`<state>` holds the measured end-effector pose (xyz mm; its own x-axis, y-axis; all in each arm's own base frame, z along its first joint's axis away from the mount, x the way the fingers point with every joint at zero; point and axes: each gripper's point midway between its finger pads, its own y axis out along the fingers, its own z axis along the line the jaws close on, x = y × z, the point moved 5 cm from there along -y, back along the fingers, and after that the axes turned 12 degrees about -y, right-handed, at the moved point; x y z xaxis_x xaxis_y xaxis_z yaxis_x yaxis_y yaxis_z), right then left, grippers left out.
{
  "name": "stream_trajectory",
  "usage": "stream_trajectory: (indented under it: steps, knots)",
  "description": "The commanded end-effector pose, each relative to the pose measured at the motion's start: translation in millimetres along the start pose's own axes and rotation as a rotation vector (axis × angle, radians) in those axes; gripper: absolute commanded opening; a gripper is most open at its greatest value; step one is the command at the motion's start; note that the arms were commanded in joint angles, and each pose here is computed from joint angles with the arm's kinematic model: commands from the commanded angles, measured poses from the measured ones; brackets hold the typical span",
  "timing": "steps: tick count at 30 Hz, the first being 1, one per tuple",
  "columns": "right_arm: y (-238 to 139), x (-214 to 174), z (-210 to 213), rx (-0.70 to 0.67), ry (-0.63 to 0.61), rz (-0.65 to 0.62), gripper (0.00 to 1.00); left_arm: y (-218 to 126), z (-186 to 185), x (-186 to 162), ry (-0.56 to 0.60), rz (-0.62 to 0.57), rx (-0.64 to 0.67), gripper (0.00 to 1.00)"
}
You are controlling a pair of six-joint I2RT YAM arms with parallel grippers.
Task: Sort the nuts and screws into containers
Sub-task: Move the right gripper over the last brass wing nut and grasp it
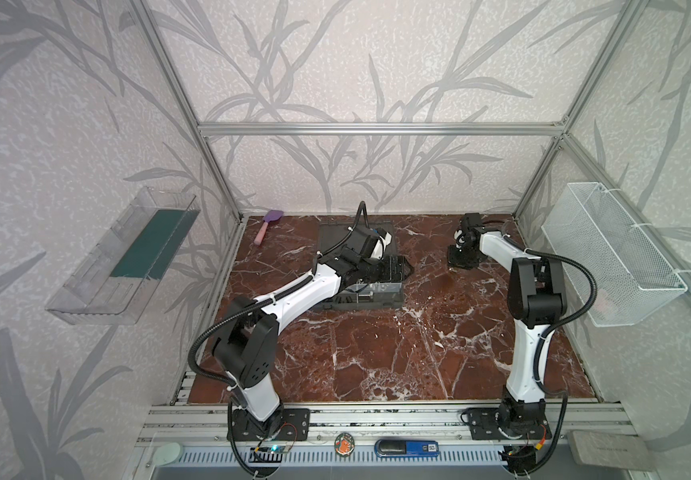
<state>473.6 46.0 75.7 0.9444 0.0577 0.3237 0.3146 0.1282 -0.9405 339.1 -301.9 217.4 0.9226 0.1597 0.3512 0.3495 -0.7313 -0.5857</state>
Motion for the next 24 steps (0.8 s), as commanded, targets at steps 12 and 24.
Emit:
stream_trajectory:
  steps: [12, 24]
  knots:
    - [10, -14, 9, 0.028, -0.029, 0.08, 0.26, -7, -7, 6, 0.014, -0.013, -0.02, 0.99]
    - [8, -17, 13, 0.011, -0.038, 0.083, 0.05, -17, -7, 3, 0.019, -0.028, -0.007, 0.99]
